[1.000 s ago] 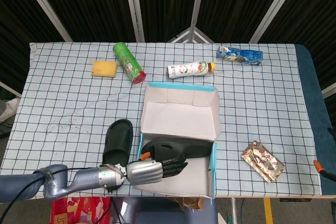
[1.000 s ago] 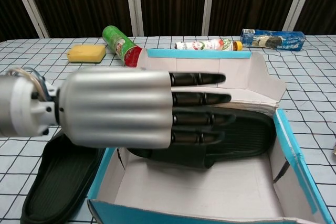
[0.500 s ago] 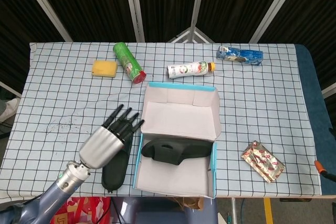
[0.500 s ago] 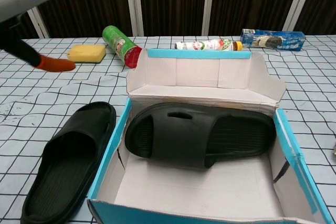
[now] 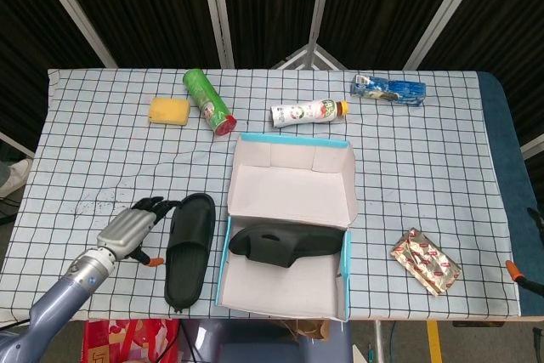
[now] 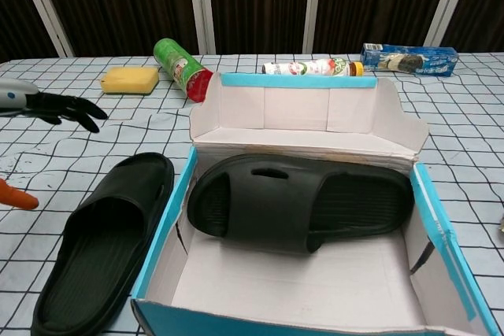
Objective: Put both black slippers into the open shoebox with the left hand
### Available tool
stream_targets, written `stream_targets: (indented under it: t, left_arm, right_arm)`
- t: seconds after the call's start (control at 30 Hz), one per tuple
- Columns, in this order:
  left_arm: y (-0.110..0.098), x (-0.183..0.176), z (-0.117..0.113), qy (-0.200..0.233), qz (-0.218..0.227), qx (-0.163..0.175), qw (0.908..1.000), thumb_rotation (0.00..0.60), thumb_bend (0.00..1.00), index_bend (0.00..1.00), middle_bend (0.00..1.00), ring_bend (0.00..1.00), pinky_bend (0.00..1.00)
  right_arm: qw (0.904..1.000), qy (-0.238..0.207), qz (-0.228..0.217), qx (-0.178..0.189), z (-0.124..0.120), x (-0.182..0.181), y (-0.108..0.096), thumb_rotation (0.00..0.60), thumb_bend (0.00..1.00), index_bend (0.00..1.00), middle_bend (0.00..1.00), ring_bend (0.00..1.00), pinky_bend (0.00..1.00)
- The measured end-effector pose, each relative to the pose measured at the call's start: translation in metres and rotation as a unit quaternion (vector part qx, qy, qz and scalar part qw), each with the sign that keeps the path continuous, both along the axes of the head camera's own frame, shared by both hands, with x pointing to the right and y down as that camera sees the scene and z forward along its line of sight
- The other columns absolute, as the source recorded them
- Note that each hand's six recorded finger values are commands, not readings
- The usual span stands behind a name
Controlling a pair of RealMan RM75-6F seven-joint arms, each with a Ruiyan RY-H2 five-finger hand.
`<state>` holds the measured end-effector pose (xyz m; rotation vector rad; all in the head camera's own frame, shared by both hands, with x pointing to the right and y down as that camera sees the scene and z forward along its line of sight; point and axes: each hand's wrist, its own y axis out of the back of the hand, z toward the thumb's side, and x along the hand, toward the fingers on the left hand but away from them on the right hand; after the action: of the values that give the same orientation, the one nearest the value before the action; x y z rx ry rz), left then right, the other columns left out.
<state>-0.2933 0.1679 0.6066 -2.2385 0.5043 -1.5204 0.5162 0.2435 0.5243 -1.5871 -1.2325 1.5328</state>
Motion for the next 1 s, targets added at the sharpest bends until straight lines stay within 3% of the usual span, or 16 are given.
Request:
stream_targets:
  t: [0.23, 0.73, 0.83, 1.0]
  left_arm:
    - [-0.016, 0.016, 0.014, -0.024, 0.013, -0.034, 0.9990, 0.600, 0.25, 0.00, 0.09, 0.00, 0.00]
    - [-0.024, 0.034, 0.049, -0.075, 0.040, -0.033, 0.9958, 0.600, 0.25, 0.01, 0.10, 0.00, 0.00]
    - [-0.026, 0.034, 0.053, -0.078, 0.039, -0.030, 0.9957, 0.600, 0.25, 0.04, 0.10, 0.00, 0.00]
    - [-0.026, 0.036, 0.060, -0.088, 0.047, -0.025, 0.9947, 0.600, 0.25, 0.17, 0.13, 0.00, 0.00]
  right_arm:
    - [1.0000, -0.001, -0.001, -0.006, 0.002, 0.001, 0.000, 0.600, 0.31, 0.06, 0.02, 0.00, 0.00]
    - [0.9999, 0.002, -0.002, -0.015, 0.006, 0.000, 0.000, 0.600, 0.31, 0.06, 0.02, 0.00, 0.00]
    - [0.9999, 0.002, -0.003, -0.014, 0.006, 0.000, 0.000, 0.600, 0.31, 0.06, 0.02, 0.00, 0.00]
    - [0.9999, 0.004, -0.003, -0.016, 0.007, 0.000, 0.000, 0.600, 0.31, 0.06, 0.02, 0.00, 0.00]
